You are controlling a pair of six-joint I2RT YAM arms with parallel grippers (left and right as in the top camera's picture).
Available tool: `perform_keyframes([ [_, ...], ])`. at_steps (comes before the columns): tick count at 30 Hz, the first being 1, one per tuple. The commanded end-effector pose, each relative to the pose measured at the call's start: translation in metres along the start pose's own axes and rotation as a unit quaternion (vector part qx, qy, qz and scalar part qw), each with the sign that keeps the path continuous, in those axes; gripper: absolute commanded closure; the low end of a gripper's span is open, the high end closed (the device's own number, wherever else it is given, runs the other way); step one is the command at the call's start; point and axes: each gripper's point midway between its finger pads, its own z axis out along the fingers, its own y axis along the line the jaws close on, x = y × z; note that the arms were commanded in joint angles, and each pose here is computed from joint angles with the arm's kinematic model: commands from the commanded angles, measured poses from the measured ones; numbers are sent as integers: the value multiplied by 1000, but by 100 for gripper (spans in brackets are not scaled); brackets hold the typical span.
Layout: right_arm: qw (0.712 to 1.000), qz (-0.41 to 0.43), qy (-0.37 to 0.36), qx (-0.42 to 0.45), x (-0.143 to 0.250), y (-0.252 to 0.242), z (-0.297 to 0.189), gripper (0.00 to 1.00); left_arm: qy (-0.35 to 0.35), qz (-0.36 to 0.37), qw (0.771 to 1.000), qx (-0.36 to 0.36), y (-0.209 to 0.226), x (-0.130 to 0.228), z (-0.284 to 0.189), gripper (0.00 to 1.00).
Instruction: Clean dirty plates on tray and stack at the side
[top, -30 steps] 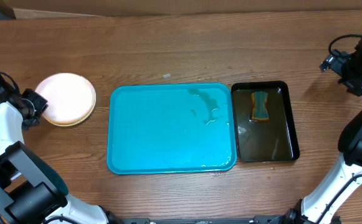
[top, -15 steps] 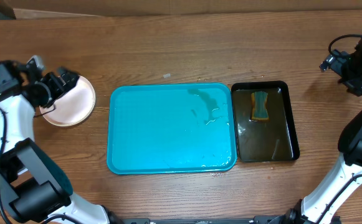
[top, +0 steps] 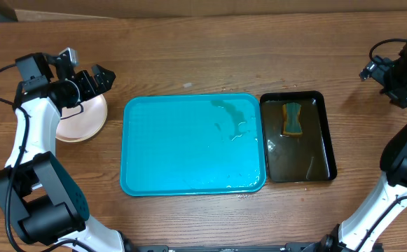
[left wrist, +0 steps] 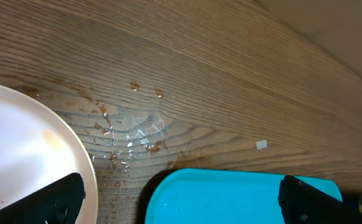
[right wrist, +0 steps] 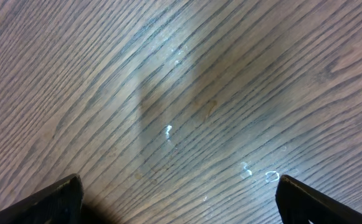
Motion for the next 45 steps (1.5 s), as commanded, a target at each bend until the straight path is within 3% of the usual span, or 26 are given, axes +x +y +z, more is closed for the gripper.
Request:
perform_keyframes([
  [1, 1000, 1, -8, -6, -3, 4, -6, 0, -11, 19, 1000, -7, -1, -9, -3, 0],
  [7, 1000, -1, -8, -6, -2, 5, -6, 0, -11, 19, 1000, -6, -2, -9, -3, 0],
  [12, 999, -14, -37, -20, -2, 19, -34, 0, -11, 19, 1000, -6, -2, -9, -3, 0],
  [18, 989, -59, -119, -67, 10, 59, -119, 0, -11, 19, 1000, -6, -2, -9, -3, 0],
  [22, 968, -107, -192, -122, 42, 94, -201, 0, -11, 19, 1000, -6, -2, -9, -3, 0],
  [31, 886, -209, -317, -267, 157, 122, -361, 0, -11, 19, 1000, -6, -2, -9, -3, 0],
  [38, 822, -205, -426, -318, 197, 72, -434, 0, -11, 19, 1000, -6, -2, -9, -3, 0],
  [45, 698, -180, -581, -378, 220, 34, -453, 0, -11, 19, 1000, -6, -2, -9, -3, 0],
])
